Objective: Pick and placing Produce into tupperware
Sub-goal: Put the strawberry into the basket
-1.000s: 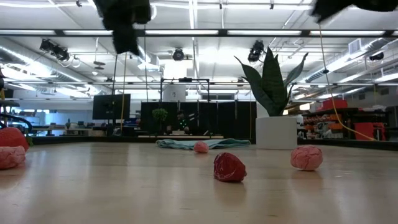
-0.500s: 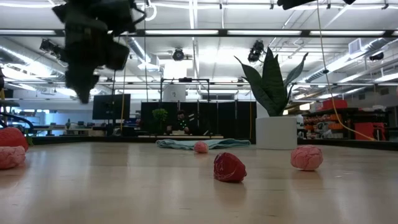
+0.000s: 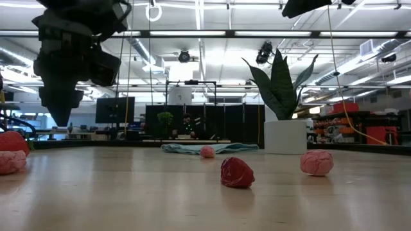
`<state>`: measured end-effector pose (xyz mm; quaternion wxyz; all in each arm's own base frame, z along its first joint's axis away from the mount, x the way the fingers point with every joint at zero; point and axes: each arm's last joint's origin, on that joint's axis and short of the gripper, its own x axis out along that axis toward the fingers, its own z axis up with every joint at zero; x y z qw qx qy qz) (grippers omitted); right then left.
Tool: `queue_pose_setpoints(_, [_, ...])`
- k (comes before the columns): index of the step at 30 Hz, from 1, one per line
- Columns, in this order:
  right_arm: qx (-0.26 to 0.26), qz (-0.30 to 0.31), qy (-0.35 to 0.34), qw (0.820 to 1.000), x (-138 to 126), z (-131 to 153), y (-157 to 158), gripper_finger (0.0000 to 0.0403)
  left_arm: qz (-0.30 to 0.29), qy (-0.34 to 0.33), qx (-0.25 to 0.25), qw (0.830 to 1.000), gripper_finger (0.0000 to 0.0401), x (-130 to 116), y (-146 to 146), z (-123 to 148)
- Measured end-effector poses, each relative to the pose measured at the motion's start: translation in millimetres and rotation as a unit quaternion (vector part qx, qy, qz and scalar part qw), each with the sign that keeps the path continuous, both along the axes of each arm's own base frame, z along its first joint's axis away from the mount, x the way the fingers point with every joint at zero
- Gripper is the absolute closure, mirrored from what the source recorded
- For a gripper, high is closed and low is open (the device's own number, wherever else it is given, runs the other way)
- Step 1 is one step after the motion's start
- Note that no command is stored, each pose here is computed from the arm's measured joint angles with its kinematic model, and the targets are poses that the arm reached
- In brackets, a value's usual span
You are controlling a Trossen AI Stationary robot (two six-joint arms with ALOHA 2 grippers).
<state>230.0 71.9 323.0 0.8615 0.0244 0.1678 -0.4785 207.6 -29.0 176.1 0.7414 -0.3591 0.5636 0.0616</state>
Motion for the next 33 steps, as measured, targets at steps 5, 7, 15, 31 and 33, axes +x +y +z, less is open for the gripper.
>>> queue_pose_setpoints(5, [-0.005, -0.026, 0.007, 1.0, 1, 3, -16, 0.0315, 0.005, -0.001, 0.02, 1.0, 0.0244, -1, -9, 0])
queue_pose_setpoints(7, [-0.005, -0.038, 0.008, 0.999, 2, 3, -21, 0.0315, 0.012, 0.002, 0.037, 0.999, 0.0242, -2, -11, -1])
queue_pose_setpoints(15, [-0.01, -0.067, 0.019, 0.998, 5, 3, -37, 0.0315, 0.038, 0.001, 0.078, 0.996, 0.0241, -3, -14, -1])
queue_pose_setpoints(31, [0.036, -0.051, 0.034, 0.997, 6, 1, -37, 0.0315, 0.071, 0.026, 0.122, 0.99, 0.0241, -12, -26, -4])
queue_pose_setpoints(33, [0.04, -0.049, 0.035, 0.997, 6, 0, -37, 0.0315, 0.079, 0.024, 0.127, 0.988, 0.0241, -12, -27, -4])
